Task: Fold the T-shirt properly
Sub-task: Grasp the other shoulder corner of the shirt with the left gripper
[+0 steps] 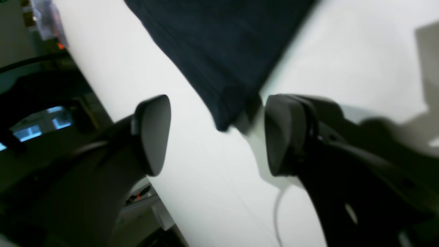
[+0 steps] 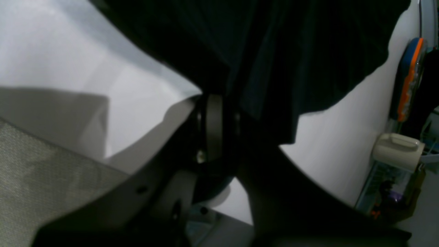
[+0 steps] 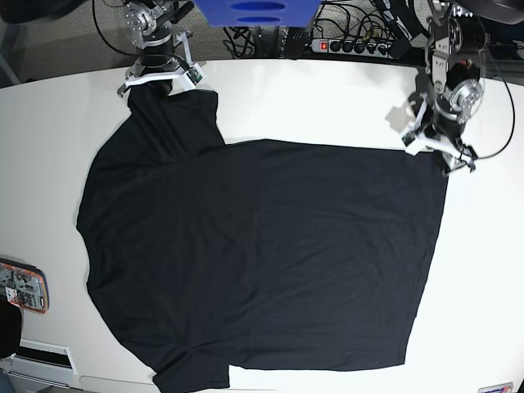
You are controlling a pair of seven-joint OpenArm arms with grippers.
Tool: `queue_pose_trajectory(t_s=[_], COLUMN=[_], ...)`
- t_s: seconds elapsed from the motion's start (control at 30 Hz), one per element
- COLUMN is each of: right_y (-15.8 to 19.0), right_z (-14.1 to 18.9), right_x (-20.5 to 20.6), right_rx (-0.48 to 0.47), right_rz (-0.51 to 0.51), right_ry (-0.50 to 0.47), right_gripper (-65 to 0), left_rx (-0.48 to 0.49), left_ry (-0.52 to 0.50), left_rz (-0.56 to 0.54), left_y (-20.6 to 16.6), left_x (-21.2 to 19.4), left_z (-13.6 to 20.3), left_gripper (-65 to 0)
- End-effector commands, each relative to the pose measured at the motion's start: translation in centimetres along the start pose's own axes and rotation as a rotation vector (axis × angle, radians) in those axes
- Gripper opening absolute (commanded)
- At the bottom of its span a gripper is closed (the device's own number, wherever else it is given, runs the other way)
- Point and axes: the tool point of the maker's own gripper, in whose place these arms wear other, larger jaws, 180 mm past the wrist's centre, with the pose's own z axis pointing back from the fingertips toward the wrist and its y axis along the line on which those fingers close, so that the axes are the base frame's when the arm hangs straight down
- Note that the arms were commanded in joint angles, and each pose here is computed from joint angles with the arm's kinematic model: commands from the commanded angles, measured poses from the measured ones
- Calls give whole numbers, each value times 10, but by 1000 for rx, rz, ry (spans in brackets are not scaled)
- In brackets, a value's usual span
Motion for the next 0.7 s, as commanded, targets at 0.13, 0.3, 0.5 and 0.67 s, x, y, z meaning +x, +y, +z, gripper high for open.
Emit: queue_pose_trajectory(t_s=[0.13, 0.3, 0.5, 0.67], right_y=[29, 29, 29, 29], right_z=[6, 6, 6, 6], right_x=[-19, -19, -19, -19], right_rx=[119, 119, 119, 119], right_rz=[1, 1, 1, 1], right_ry=[74, 74, 74, 74], right_gripper=[-650, -650, -650, -650], left_rx=[-47, -73, -116, -178], left_ry=[30, 14, 24, 54], left_rz=[-46, -58, -60, -85], left_y=[-10, -21, -36, -51], left_x=[-17, -10, -13, -25], left_z=[-6, -8, -13, -30], left_gripper=[-240, -245, -247, -383])
